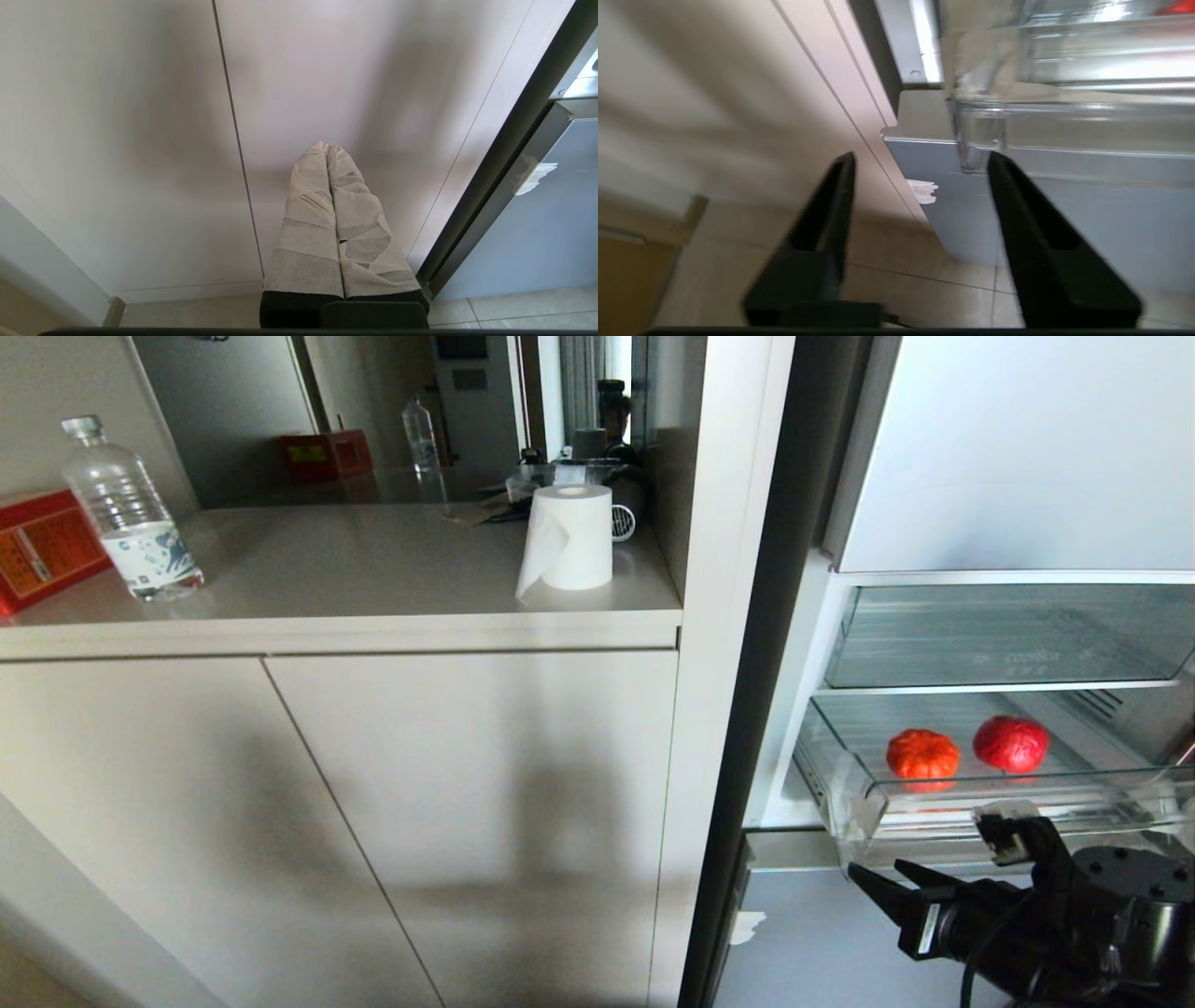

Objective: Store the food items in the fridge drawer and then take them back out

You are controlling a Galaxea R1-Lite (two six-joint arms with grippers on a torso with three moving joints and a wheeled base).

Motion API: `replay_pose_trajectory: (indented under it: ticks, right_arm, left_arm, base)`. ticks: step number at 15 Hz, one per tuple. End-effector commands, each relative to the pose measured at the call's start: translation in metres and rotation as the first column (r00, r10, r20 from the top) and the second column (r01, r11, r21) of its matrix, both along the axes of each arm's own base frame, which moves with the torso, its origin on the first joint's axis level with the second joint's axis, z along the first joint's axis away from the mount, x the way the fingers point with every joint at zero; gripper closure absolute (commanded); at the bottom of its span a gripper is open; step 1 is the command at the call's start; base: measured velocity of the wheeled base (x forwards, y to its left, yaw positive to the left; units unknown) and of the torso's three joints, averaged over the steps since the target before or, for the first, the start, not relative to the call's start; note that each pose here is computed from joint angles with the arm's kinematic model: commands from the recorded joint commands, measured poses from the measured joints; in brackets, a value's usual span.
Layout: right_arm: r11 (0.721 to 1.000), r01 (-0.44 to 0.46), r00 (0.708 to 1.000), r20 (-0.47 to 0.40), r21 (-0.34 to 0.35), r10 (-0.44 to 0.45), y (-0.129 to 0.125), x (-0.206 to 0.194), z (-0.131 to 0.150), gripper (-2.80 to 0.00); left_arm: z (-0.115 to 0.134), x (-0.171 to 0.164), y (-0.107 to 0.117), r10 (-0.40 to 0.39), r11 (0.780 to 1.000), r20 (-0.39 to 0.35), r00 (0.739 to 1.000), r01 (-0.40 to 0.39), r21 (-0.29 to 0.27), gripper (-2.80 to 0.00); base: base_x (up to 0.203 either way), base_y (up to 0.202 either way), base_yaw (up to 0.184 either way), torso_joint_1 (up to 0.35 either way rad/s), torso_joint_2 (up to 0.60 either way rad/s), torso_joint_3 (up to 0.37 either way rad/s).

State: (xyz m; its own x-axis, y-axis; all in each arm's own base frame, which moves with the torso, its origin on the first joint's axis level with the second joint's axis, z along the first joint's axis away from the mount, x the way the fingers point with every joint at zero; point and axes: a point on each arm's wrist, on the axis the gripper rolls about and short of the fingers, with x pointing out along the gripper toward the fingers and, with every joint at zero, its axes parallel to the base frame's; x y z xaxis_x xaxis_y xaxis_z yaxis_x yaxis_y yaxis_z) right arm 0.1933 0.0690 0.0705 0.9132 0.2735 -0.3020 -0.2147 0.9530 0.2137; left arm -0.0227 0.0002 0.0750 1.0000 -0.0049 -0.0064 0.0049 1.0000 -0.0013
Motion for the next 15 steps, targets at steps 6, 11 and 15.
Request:
replay_pose_trajectory:
  ticks: [6,11,15]
  right_arm:
    - [0.994,0.102,0.948,0.297,0.048,-0.112,-0.016,-0.028,0.066,0.0]
    - [0.938,0.342,0.916,0.247,-0.063,-0.317,-0.05,-0.011,0.121,0.0]
    - [0.94,0.309,0.951,0.03,-0.144,-0.308,-0.081,0.02,0.154,0.0]
  left_arm:
    - [0.0,0.0,0.0,0.0,1.0,0.0,1.0,0.0,0.0,0.0]
    - [0.0,0.0,0.0,0.0,1.0,-0.001,1.0,0.0,0.0,0.0]
    - [0.0,0.0,0.0,0.0,1.0,-0.001,1.0,0.0,0.0,0.0]
  base:
    - [0.0,0.0,0.0,0.0,0.0,0.0]
    - [0.0,0.0,0.0,0.0,0.0,0.0]
    - [0.0,0.0,0.0,0.0,0.0,0.0]
